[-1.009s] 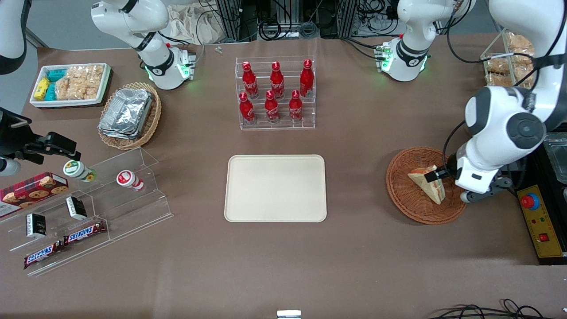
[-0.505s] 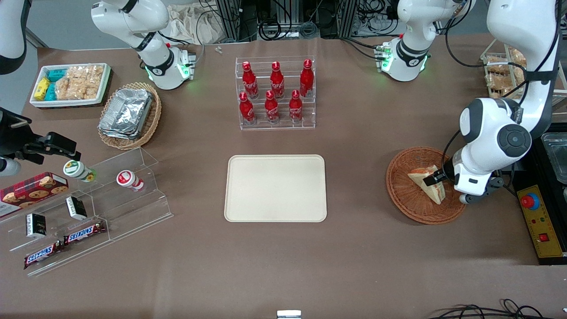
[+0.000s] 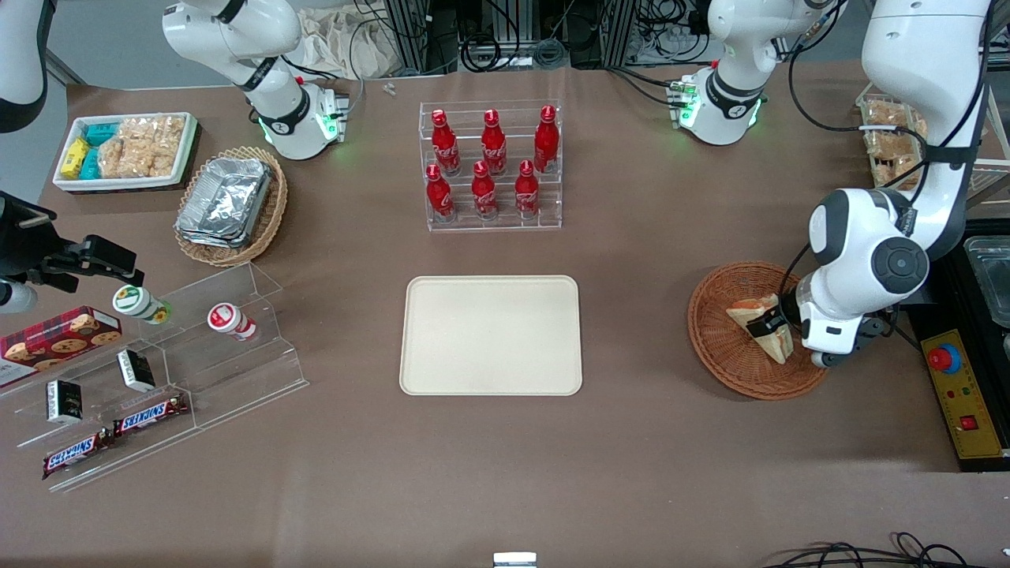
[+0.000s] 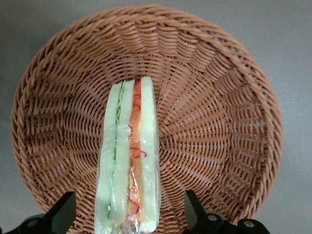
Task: Place sandwich from basket to tray
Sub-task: 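Lower the open left gripper around the wrapped sandwich in the basket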
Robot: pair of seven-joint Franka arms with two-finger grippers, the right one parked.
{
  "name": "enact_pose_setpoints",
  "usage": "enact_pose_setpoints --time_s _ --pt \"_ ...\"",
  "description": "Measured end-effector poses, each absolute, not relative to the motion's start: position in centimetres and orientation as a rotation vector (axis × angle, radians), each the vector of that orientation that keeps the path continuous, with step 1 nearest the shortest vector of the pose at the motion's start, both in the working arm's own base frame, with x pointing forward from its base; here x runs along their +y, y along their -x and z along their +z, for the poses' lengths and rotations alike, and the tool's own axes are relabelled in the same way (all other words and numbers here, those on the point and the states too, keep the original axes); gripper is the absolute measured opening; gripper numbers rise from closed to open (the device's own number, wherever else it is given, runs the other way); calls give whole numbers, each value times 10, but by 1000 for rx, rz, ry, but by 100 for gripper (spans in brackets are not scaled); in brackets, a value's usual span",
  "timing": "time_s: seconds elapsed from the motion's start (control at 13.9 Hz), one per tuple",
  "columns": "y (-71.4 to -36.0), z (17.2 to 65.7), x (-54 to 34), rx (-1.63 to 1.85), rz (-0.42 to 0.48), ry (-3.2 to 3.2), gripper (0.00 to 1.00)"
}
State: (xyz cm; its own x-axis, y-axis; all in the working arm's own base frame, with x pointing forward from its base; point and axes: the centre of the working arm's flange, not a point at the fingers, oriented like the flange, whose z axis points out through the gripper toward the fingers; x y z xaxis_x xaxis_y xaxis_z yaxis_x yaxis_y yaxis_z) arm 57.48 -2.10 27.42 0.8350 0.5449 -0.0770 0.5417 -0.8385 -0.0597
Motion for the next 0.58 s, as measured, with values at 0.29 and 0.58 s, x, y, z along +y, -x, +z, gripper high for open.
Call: enact_pose_setpoints --time_s 0.29,0.58 --pt "-571 265 -18 -899 167 2963 100" --pt "-571 251 -19 -945 189 2946 96"
